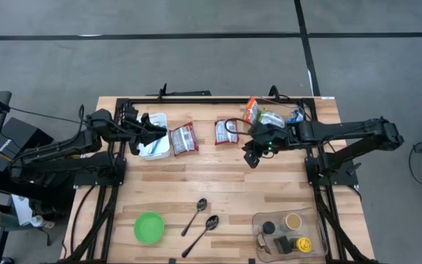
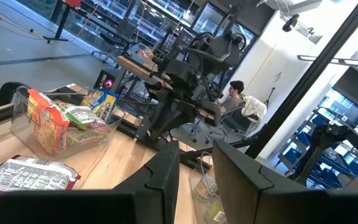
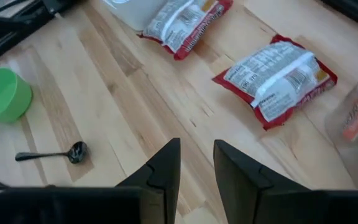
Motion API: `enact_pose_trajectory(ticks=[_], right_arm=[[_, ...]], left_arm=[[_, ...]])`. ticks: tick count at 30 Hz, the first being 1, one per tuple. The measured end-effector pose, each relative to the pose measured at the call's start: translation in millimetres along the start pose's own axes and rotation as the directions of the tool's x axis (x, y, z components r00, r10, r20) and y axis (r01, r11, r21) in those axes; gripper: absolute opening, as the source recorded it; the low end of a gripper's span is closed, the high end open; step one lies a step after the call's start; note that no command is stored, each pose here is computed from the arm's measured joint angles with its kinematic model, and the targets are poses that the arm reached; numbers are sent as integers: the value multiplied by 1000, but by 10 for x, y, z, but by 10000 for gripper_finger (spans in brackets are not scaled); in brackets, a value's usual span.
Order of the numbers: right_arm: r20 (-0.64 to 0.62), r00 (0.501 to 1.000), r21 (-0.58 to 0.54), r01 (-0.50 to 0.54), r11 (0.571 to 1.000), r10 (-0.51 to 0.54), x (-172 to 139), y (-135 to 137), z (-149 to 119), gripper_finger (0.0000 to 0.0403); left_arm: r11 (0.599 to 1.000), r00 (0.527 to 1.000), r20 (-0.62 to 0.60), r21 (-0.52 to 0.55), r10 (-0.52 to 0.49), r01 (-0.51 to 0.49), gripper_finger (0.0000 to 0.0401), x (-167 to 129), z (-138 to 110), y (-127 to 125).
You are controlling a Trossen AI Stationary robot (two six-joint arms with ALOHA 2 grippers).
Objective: Pick & Place Food Item
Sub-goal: Put the right red noodle pack into the top transparent bin
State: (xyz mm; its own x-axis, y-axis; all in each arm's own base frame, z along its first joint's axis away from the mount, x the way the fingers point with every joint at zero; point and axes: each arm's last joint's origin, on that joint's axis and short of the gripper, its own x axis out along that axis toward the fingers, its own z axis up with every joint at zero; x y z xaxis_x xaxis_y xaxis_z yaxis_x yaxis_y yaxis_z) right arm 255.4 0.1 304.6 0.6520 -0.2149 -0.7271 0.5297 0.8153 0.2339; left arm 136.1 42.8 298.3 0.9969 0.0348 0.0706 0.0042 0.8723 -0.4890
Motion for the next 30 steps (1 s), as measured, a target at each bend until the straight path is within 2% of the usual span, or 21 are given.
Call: enact_pose_trajectory(ticks=[4,9,15,21,26,30], right_arm=[[17,1000,-11,-12,1000,12,2,11,18,91],[69,997,-140,-25,990,35,7,13,85,91],[140,989,-213,-15,977,46,17,-29,195,91],[163,987,-158,28,987,-2,46,-179,289,91],[210,977,23,25,999,-30,58,-298,392,91],[216,975,16,40,999,-43,63,-344,418,91]], left_arm=[[1000,1000,2,1,4,-4,92,0,1,1],[1000,1000,2,1,3,-3,92,0,0,1],[1000,1000,2,1,3,-3,92,0,0,1],[1000,1000,2,1,2,-2,92,0,1,0],[1000,1000,2,1,2,-2,92,0,1,0],[1000,1000,2,2,2,-2,92,0,1,0]])
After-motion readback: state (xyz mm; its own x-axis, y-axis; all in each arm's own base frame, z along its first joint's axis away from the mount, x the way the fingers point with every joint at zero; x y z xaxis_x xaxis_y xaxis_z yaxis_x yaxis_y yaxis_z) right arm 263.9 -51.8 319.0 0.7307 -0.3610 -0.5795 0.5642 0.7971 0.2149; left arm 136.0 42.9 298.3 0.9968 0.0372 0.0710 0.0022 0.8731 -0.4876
